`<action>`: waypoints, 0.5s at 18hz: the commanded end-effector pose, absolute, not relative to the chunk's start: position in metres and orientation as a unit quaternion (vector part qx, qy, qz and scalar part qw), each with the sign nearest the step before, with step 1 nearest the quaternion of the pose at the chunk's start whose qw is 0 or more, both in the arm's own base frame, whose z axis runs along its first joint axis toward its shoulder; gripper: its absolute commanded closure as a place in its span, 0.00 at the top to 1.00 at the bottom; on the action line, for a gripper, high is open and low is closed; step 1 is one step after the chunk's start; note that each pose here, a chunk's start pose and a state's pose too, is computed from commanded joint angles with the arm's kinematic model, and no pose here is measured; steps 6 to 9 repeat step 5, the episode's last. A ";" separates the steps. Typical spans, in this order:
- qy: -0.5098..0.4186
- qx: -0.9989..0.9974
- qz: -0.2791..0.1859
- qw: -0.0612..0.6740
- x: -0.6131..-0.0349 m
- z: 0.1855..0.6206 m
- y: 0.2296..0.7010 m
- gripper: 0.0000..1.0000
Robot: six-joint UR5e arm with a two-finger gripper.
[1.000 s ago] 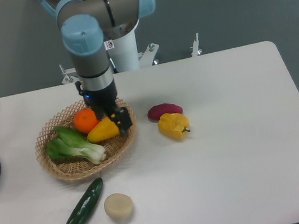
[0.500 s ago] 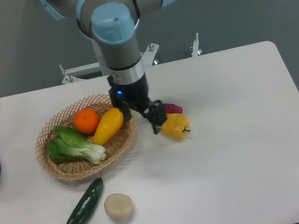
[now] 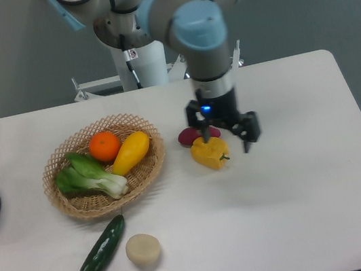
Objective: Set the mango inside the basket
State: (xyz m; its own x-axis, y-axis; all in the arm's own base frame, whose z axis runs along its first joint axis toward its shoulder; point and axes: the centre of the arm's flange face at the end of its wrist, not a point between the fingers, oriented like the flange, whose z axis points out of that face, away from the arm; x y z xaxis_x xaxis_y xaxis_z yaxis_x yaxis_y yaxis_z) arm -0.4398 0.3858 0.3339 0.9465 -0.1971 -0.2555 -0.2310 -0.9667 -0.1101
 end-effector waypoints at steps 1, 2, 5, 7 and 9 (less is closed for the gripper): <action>0.111 -0.983 0.126 0.070 -0.446 0.337 0.383 1.00; 0.109 -0.983 0.128 0.069 -0.452 0.338 0.378 1.00; 0.111 -0.985 0.120 0.063 -0.460 0.328 0.369 1.00; 0.111 -0.985 0.120 0.063 -0.460 0.328 0.369 1.00; 0.111 -0.985 0.120 0.063 -0.460 0.328 0.369 1.00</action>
